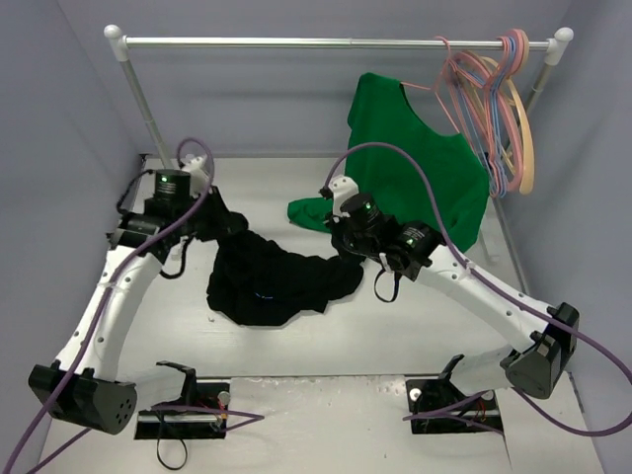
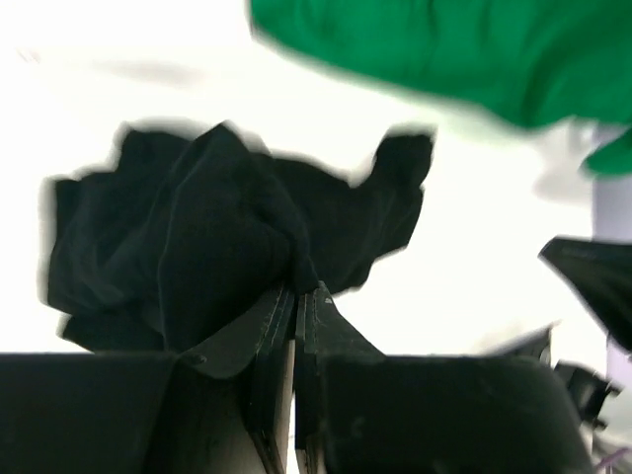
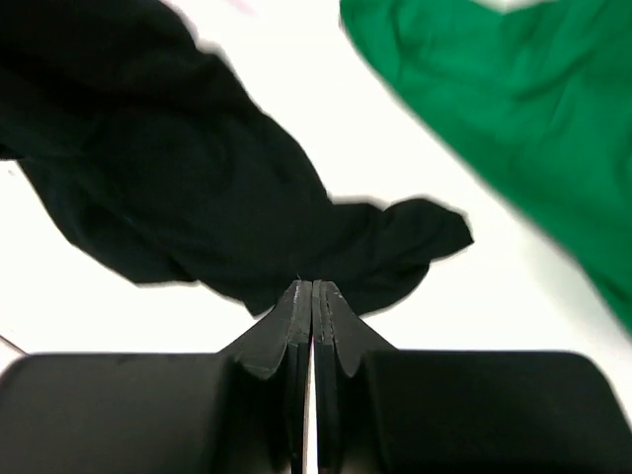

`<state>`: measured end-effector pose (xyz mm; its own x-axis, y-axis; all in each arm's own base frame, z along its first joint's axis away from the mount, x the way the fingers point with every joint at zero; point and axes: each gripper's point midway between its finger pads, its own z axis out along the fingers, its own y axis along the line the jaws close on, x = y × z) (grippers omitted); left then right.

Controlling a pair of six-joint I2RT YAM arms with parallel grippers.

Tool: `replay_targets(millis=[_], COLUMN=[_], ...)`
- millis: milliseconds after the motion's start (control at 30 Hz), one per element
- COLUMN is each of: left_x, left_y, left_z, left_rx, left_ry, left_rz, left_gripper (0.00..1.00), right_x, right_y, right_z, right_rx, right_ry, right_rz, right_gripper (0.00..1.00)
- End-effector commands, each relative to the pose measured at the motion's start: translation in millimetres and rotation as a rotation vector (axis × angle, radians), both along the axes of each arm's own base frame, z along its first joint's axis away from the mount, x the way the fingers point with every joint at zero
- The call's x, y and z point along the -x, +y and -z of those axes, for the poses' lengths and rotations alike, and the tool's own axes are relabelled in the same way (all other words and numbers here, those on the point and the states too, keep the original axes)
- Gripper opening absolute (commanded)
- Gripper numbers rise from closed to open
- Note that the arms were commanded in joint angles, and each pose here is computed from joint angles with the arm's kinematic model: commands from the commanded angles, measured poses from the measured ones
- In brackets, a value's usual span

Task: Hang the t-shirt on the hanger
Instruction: Move the tshirt to the center of the board

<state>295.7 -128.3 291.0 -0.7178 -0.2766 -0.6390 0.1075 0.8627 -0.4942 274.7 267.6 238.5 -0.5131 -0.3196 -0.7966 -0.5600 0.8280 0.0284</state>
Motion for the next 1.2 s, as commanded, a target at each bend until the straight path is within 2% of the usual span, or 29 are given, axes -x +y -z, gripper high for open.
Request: replay_targets(millis=[0, 33, 67, 100, 133, 300, 433, 533, 700, 867, 933, 967, 1033, 1067, 1167], left_x=[-3.0, -3.8, -4.4, -4.4, -2.9, -5.1, -5.9, -7.5, -7.8, -9.8, -10.4, -10.7, -12.1, -13.5, -26.3], left_y=[-16.1, -15.1, -12.6, -9.3, -6.8, 4.4, 15.4, 25.8, 43.6, 52.0, 55.4, 55.6, 58.4, 59.8, 71.0], left_z=[-1.5, 25.3, 38.3, 52.2, 73.0, 105.6, 114.4, 113.8, 111.7, 107.1, 104.1, 103.5, 97.8, 94.4, 67.6], left_rx=[0.055, 0.043, 0.031, 0.017, -0.003, -0.069, -0.105, -0.127, -0.144, -0.125, -0.124, -0.122, -0.118, -0.116, -0.109], left_ry=[-0.073, -0.025, -0.003, 0.027, 0.070, 0.138, 0.167, 0.172, 0.198, 0.203, 0.199, 0.199, 0.190, 0.183, 0.124], left_rz=[0.006, -0.008, -0.026, -0.048, -0.059, -0.105, -0.154, -0.191, -0.244, -0.266, -0.276, -0.274, -0.279, -0.281, -0.301], left_gripper=[0.00, 0.00, 0.00, 0.00, 0.00, 0.00, 0.00, 0.00, 0.00, 0.00, 0.00, 0.00, 0.00, 0.00, 0.00], right_x=[2.0, 5.3, 8.4, 13.1, 16.2, 27.9, 21.2, 19.4, 9.4, -2.0, -9.8, -11.5, -17.7, -22.5, -33.5], right_y=[-3.2, 0.7, 5.2, 7.3, 16.4, 44.2, 65.3, 75.8, 86.0, 95.7, 98.0, 99.0, 101.2, 99.5, 96.4], right_z=[-7.4, -2.0, 4.2, 18.6, 20.7, 55.3, 80.9, 100.3, 125.2, 144.9, 142.9, 140.3, 128.4, 116.0, 66.6], right_rx=[-0.060, -0.062, -0.062, -0.052, -0.074, -0.104, -0.057, -0.023, 0.014, 0.045, 0.049, 0.049, 0.041, 0.037, 0.011], right_ry=[-0.025, -0.009, 0.009, 0.034, 0.034, 0.072, 0.113, 0.124, 0.137, 0.147, 0.126, 0.118, 0.086, 0.052, -0.057], right_rz=[0.042, 0.014, -0.016, -0.047, -0.099, -0.279, -0.370, -0.445, -0.473, -0.459, -0.434, -0.429, -0.415, -0.395, -0.359], right_gripper=[0.00, 0.01, 0.06, 0.20, 0.24, 0.48, 0.57, 0.59, 0.60, 0.55, 0.38, 0.20, 0.03, 0.00, 0.00])
